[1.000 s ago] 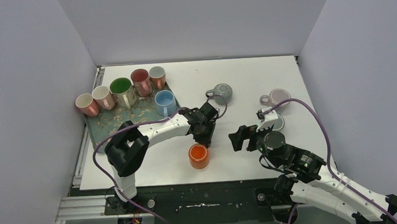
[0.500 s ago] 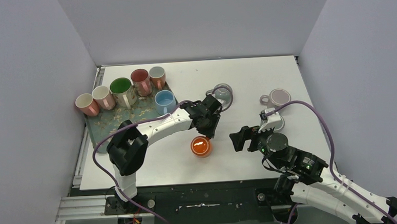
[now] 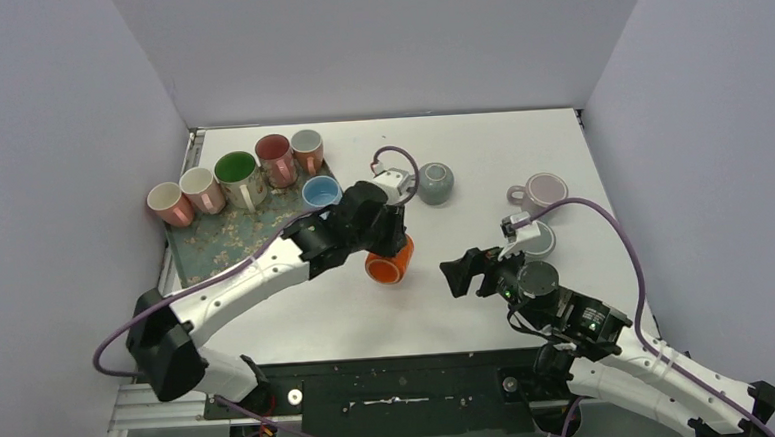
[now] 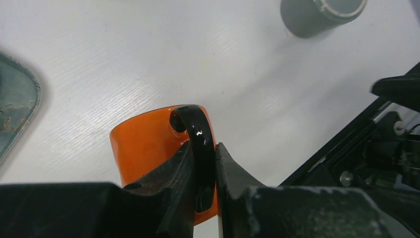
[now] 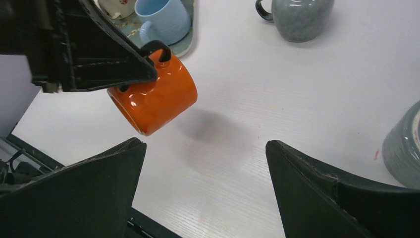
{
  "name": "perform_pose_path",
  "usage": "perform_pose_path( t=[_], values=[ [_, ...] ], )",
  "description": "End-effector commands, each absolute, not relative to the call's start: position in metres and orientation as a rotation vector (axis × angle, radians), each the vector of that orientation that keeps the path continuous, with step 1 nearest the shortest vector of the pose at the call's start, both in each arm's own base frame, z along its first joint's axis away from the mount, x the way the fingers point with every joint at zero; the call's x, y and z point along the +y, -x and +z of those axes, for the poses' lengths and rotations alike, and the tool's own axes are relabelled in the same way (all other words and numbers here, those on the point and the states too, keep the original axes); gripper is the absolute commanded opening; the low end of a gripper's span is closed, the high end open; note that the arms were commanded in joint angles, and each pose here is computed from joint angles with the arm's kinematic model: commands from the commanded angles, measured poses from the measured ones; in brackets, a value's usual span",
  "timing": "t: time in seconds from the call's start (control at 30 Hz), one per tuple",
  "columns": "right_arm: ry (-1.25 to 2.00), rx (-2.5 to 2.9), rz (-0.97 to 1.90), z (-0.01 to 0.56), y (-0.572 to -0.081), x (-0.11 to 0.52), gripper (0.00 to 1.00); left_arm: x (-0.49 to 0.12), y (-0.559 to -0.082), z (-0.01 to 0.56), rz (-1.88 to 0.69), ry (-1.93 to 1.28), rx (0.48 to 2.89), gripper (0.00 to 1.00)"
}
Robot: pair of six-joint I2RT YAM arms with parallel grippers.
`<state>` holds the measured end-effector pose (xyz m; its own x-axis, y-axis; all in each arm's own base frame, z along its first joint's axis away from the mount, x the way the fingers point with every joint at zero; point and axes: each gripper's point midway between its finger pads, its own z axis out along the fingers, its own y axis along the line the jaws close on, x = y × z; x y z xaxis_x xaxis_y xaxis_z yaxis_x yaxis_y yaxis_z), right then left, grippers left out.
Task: Turn the mug right side up
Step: Turn over the cup at the center of the board.
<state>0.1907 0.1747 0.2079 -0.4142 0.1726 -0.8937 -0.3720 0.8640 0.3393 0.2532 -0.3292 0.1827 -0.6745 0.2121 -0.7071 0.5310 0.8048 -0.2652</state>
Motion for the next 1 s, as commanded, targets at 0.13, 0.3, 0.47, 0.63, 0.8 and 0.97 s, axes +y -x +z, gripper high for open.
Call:
perform_pose_path(
  t=[0.13,0.3,0.47,0.63,0.8,0.97],
  values=[
    [0.204,1.75,0.885,0.25,-0.19,0.224,0.75,-0.32,-0.244,0.296,-0.949,-0.342,1.834,0.0],
    [0.033,1.657,1.125,0.295,-0.186,0.236,0.57,-0.302,-0.227,0.314,-0.925,-0.491,1.62,0.0],
    [-0.027,1.685,1.252,0.32,-0.183,0.253,0.49,-0.277,-0.216,0.309,-0.76,-0.666,1.428,0.0],
    [-0.027,1.74,1.406,0.327,-0.176,0.279,0.47,-0.255,-0.209,0.315,-0.619,-0.744,1.212,0.0],
    [-0.042,1.779,1.501,0.324,-0.175,0.298,0.5,-0.26,-0.209,0.303,-0.537,-0.875,1.171,0.0],
    [-0.068,1.82,1.52,0.313,-0.182,0.311,0.51,-0.264,-0.212,0.288,-0.47,-0.963,1.139,0.0]
  ],
)
